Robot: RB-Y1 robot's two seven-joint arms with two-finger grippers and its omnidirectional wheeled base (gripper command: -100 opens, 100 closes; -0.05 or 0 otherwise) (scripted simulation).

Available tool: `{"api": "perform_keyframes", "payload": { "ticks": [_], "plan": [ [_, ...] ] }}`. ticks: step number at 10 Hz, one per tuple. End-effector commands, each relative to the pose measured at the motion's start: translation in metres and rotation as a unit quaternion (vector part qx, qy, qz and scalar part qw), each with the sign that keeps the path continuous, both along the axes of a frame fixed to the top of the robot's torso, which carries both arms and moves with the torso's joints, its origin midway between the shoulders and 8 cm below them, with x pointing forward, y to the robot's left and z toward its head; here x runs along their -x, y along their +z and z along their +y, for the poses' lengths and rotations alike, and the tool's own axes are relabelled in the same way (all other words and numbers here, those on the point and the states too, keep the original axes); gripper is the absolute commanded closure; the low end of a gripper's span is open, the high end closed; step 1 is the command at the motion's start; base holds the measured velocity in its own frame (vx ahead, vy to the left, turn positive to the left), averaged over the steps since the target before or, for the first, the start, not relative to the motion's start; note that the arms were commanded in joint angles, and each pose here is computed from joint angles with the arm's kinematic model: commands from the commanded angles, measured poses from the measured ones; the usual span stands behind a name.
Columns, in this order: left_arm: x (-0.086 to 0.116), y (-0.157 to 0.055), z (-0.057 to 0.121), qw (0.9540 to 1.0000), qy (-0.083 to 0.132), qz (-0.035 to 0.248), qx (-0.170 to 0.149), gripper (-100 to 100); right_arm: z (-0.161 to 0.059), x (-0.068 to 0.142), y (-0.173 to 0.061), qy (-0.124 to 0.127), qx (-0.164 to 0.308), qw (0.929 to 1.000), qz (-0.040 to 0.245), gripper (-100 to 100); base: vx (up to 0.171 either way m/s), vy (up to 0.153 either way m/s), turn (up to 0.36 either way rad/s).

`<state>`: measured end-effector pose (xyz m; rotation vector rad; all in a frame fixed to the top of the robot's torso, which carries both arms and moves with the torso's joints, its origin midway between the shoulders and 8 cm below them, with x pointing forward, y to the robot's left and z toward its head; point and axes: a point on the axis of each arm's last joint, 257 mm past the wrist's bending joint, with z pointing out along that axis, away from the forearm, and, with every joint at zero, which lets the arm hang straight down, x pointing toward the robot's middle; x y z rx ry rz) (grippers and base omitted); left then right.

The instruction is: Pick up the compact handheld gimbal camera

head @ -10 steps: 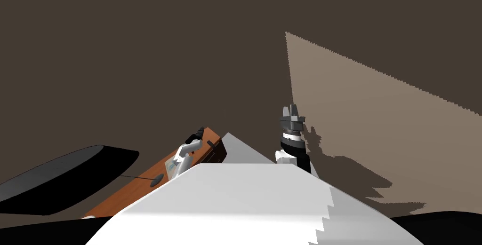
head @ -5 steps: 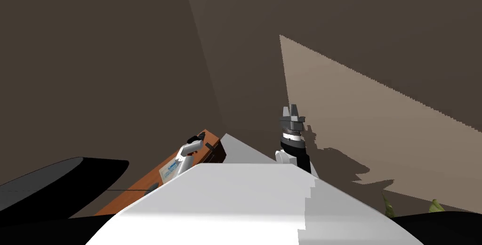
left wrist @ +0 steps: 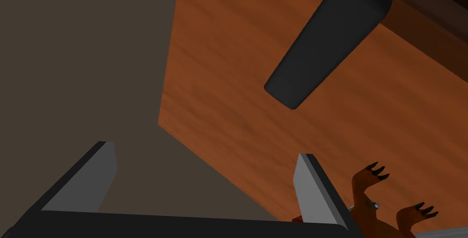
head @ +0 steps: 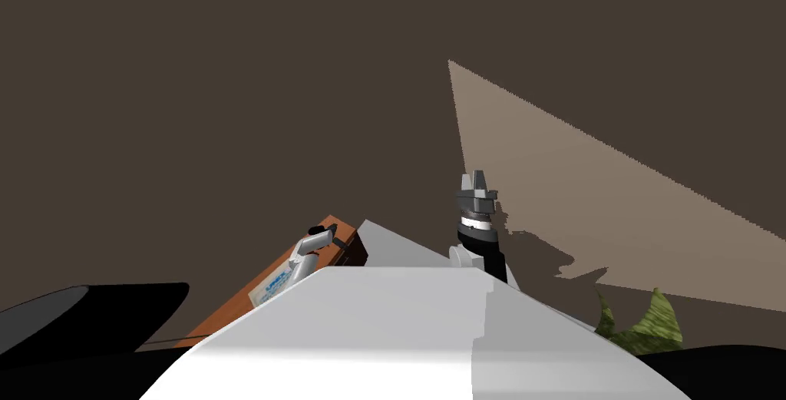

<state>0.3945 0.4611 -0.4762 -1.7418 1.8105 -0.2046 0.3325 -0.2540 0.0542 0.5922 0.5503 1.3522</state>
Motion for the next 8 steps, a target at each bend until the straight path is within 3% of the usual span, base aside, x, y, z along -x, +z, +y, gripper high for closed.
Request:
{"api": "perform_keyframes", "payload": {
  "ticks": [1, 4, 5, 7, 8],
  "plan": [
    [0.009, -0.012, -0.006, 0.9996, -0.002, 0.027, 0.011, -100, 0.000, 0.000, 0.000, 0.000, 0.000, 1.0000, 0.000, 0, 0.000, 0.060, -0.097],
    [0.037, -0.043, -0.023, 0.9948, -0.013, 0.093, 0.039, -100, 0.000, 0.000, 0.000, 0.000, 0.000, 1.0000, 0.000, 0, 0.011, 0.061, -0.137],
    [0.039, -0.044, -0.024, 0.9944, -0.013, 0.096, 0.041, -100, 0.000, 0.000, 0.000, 0.000, 0.000, 1.0000, 0.000, 0, 0.007, 0.063, -0.089],
    [0.063, -0.064, -0.040, 0.9863, -0.026, 0.149, 0.065, -100, 0.000, 0.000, 0.000, 0.000, 0.000, 1.0000, 0.000, 0, 0.012, 0.073, -0.178],
    [0.067, -0.066, -0.041, 0.9850, -0.025, 0.157, 0.069, -100, 0.000, 0.000, 0.000, 0.000, 0.000, 1.0000, 0.000, 0, 0.023, 0.076, -0.086]
  ]
}}
